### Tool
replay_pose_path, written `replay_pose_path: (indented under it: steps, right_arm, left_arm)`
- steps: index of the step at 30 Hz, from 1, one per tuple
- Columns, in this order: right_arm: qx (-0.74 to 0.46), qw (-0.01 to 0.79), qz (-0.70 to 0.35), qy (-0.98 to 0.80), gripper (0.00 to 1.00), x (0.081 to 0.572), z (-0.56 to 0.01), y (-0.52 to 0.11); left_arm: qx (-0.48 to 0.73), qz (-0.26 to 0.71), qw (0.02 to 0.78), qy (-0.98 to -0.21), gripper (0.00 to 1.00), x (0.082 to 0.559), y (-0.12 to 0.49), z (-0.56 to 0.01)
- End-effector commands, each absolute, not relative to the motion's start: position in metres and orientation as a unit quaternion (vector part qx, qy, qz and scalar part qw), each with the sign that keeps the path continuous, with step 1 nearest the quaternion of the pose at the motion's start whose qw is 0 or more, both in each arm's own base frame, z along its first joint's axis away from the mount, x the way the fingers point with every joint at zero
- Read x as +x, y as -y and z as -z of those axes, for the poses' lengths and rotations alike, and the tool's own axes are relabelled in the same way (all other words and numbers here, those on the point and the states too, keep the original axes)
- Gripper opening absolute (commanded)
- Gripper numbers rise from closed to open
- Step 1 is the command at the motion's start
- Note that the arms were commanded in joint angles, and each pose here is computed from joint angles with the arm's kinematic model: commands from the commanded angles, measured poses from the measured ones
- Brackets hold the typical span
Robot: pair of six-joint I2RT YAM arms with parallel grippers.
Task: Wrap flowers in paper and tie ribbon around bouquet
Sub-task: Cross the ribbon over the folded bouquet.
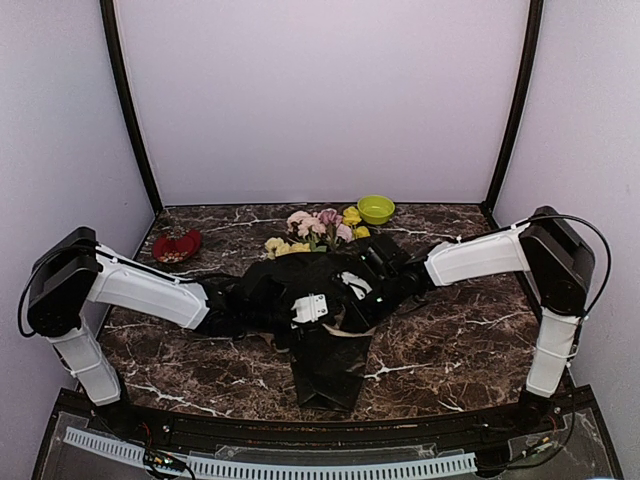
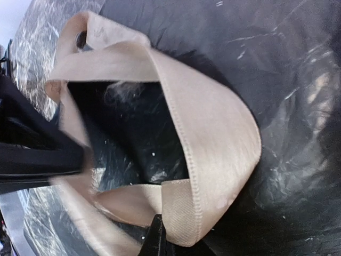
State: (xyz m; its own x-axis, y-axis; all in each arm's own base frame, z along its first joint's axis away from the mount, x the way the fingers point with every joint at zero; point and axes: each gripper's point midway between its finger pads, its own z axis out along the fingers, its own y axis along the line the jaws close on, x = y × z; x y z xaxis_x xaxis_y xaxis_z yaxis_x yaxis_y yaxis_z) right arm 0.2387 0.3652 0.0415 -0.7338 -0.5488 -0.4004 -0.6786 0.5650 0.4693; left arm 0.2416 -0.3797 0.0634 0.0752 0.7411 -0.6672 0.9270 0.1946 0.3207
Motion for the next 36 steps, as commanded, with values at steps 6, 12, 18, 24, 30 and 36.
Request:
replay_pose_path:
  steps: [6,12,18,24,30,36]
  right_arm:
    - [-0.424,0.074,-0.317,-0.845,0.05,0.213,-0.056,-0.365]
    - [-0.406,0.107,-0.334,-0.844,0.15,0.225,-0.079,-0.369]
    - [-0.373,0.105,-0.327,-0.862,0.3,0.241,-0.081,-0.364]
    - [-0.349,0.116,-0.324,-0.872,0.37,0.252,-0.09,-0.357]
    - [-0.31,0.134,-0.314,-0.887,0.41,0.267,-0.098,-0.346]
    - [-0.234,0.179,-0.295,-0.909,0.44,0.295,-0.107,-0.321]
  left_arm:
    - [0.592,0.166,0.443,-0.653,0.0,0.241,0.392,-0.106]
    - [0.583,0.166,0.438,-0.664,0.0,0.244,0.394,-0.097]
    - [0.578,0.165,0.43,-0.673,0.0,0.247,0.396,-0.092]
    - [0.568,0.172,0.434,-0.678,0.0,0.251,0.397,-0.092]
    - [0.555,0.173,0.43,-0.69,0.0,0.258,0.396,-0.087]
    - [0.546,0.174,0.419,-0.704,0.0,0.262,0.394,-0.077]
